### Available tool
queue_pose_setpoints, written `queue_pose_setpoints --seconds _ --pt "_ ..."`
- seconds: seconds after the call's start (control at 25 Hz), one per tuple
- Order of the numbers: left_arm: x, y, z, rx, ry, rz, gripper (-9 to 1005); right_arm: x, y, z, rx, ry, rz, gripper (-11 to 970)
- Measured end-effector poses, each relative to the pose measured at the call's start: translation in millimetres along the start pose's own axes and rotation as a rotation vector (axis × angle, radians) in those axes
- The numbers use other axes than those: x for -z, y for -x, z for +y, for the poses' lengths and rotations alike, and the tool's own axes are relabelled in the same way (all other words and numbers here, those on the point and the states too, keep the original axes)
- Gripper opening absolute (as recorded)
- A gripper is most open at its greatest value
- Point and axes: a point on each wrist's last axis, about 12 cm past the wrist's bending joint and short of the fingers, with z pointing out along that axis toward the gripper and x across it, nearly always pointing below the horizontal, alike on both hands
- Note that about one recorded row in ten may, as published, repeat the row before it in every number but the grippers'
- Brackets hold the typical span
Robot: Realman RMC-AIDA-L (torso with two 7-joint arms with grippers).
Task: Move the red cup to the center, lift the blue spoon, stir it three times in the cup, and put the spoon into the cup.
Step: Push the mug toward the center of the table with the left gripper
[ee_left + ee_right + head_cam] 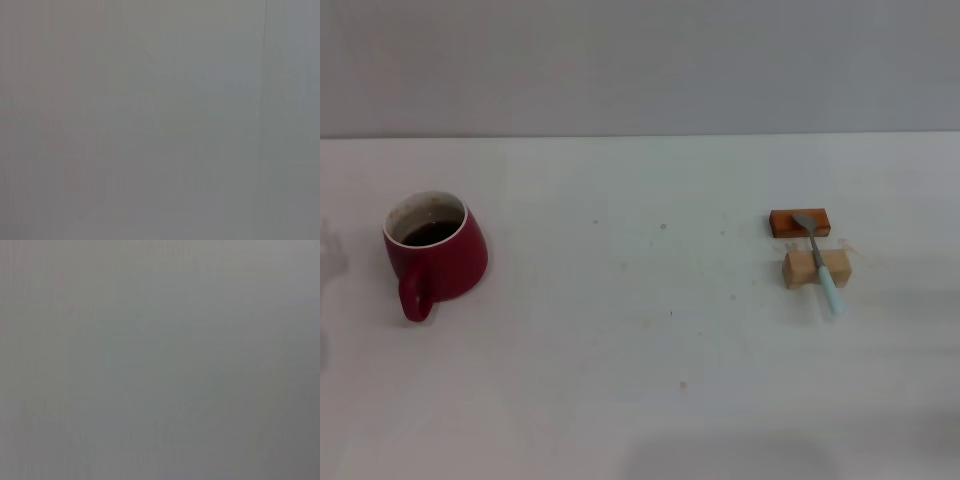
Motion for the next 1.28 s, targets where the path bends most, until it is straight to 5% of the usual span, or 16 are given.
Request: queue_pose_setpoints --seconds 0.36,0.48,0.84,1.28 --pt "5.6 -11.3 2.6 -0.320 -0.034 0.074 250 -0.1 0.4 0.4 -0.001 0.001 -0.003 798" --pt "4.7 -12.8 0.4 -0.417 -0.050 0.085 26 -0.5 0.4 0.7 -0.002 0.002 -0.003 797" --pt "2.9 -17.7 -21.0 -0.598 -0.181 0.089 -1 -1.2 0.6 1.4 -0.002 0.005 -0.006 796" --pt "-0.8 -21.7 -39.2 -0.666 -0.293 0.099 3 -0.9 1.0 2.1 -0.004 0.005 -0.011 795"
